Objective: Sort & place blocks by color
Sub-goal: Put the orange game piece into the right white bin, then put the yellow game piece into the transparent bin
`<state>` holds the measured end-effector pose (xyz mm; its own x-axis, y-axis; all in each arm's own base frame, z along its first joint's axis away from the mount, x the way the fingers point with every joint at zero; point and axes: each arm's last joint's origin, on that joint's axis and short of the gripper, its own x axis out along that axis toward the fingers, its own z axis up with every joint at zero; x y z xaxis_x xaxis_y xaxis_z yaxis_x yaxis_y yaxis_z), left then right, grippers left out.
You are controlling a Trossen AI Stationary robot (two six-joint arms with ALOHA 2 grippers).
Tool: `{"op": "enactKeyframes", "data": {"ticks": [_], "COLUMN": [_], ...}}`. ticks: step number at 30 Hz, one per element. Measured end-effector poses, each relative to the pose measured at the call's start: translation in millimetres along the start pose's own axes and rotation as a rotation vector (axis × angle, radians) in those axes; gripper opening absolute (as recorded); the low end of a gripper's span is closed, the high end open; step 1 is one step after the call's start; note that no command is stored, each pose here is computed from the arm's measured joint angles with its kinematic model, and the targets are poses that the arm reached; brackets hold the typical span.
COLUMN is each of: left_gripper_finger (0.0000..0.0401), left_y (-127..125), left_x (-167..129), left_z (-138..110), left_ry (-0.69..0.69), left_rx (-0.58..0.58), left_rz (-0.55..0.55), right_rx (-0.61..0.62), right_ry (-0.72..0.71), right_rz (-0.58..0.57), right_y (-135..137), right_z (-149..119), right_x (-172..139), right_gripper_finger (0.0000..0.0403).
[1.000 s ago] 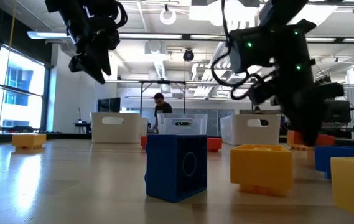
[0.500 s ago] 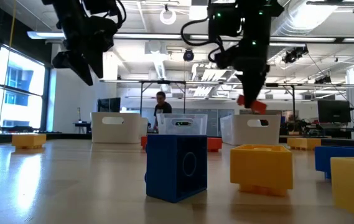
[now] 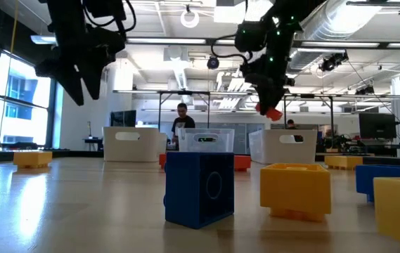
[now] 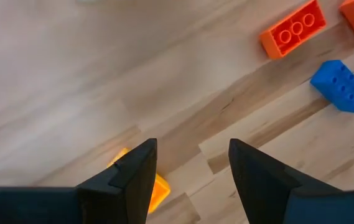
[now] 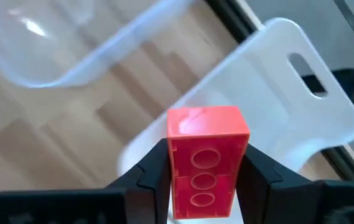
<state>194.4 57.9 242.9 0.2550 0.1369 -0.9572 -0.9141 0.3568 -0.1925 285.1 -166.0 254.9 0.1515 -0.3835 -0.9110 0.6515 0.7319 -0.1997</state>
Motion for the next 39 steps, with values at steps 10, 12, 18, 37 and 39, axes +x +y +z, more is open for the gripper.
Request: {"op": "enactKeyframes", "data": {"ticks": [10,12,18,37,39], "left_gripper_finger": [0.0188,0.0188,0.0188,0.0188,0.0188], "left_y": [-8,-9,-10,-23,-24], "left_x": [0,0,-2,13,17], "left_z": [-17,-21,-37,-64,-64], "left_ry": [-0.048,-0.044,-0.048,-0.104,-0.107], "left_rx": [-0.098,-0.111,-0.264,-0.509,-0.531], "left_rz": [0.041,0.053,0.114,0.251,0.268], "right_rx": [-0.054,-0.061,-0.136,-0.150,-0.151], "right_ry": [0.070,0.088,0.098,0.089,0.090], "right_rz": [0.011,0.007,0.002,-0.010,-0.010], "right_y": [-34,-38,-39,-39,-39], "right_z": [3,3,3,4,4], "right_x": [38,43,50,50,50], "right_gripper_finger": [0.0108,0.0108,0.0108,0.0222,0.0223]}}
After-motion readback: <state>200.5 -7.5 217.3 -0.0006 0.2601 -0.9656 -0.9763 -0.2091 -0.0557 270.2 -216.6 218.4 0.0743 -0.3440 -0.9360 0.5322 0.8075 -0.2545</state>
